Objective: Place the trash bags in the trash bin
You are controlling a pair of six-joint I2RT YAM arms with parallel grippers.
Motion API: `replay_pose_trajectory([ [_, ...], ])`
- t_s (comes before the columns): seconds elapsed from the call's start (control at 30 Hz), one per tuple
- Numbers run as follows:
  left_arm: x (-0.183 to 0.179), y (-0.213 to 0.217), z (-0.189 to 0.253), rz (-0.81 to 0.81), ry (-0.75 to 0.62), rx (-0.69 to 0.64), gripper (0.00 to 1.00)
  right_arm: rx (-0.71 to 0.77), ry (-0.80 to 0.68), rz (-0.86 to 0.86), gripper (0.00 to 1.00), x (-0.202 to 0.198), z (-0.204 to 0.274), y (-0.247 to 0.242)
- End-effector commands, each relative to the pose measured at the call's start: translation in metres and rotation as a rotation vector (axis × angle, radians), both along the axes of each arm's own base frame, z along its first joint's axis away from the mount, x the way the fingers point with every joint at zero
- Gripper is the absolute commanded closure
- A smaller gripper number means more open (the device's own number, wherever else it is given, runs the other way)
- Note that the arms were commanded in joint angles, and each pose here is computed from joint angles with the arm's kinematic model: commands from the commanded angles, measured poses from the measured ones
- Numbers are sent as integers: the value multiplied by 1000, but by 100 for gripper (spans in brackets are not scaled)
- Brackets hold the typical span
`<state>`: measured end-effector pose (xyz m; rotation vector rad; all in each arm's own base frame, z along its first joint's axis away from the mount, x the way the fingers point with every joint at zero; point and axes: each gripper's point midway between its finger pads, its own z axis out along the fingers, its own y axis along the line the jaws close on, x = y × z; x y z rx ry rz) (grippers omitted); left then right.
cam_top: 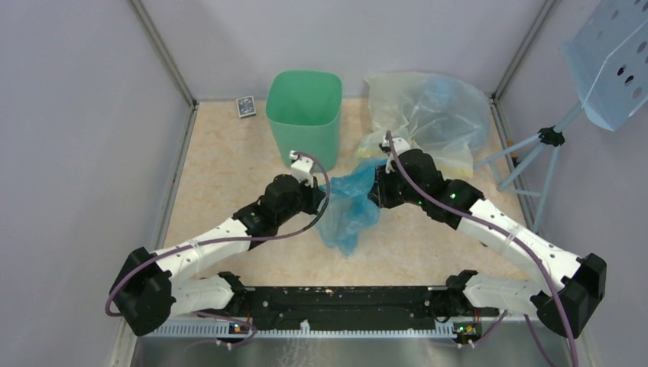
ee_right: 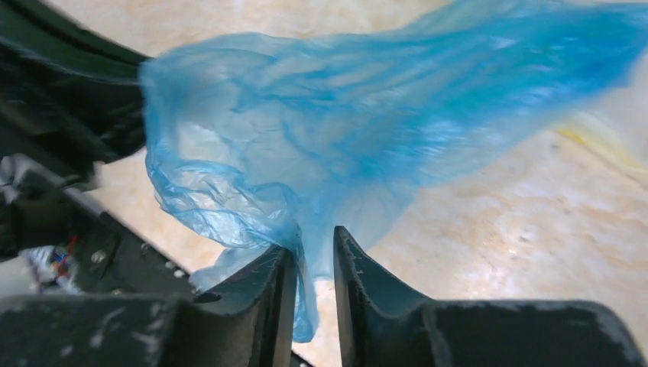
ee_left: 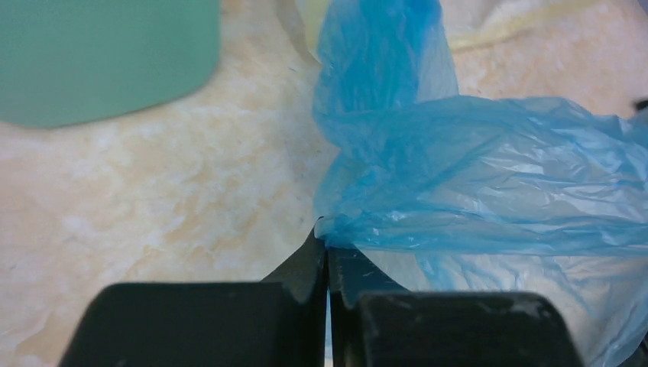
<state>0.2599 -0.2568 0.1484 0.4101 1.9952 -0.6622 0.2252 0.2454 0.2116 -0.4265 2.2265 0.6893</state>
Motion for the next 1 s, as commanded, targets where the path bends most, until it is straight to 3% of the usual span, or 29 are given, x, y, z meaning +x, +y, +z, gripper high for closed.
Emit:
replay_pose_trajectory([
  [0.0, 29, 22, 36, 206, -53, 14, 100, -172, -114, -269, 69, 29, 14, -56],
  [0.17, 28, 49, 39, 309, -7, 89, 100, -279, -242, -601, 33, 44, 17, -121],
  [0.37, 26, 59, 44, 305, 56, 43, 100, -228, -307, -658, 27, 44, 23, -132],
  [0.43, 26, 58, 44, 279, 93, 11, 100, -190, -296, -590, 27, 42, 23, -119],
  [0.53, 27, 52, 50, 232, 127, -52, 100, -78, -290, -299, 27, 27, 25, -73],
  [0.63, 25, 43, 53, 179, 167, -103, 100, 9, -248, -119, 27, 10, 19, -41],
  [0.97, 27, 43, 39, 153, 274, -205, 100, 98, -115, 66, 19, -26, -35, -4],
])
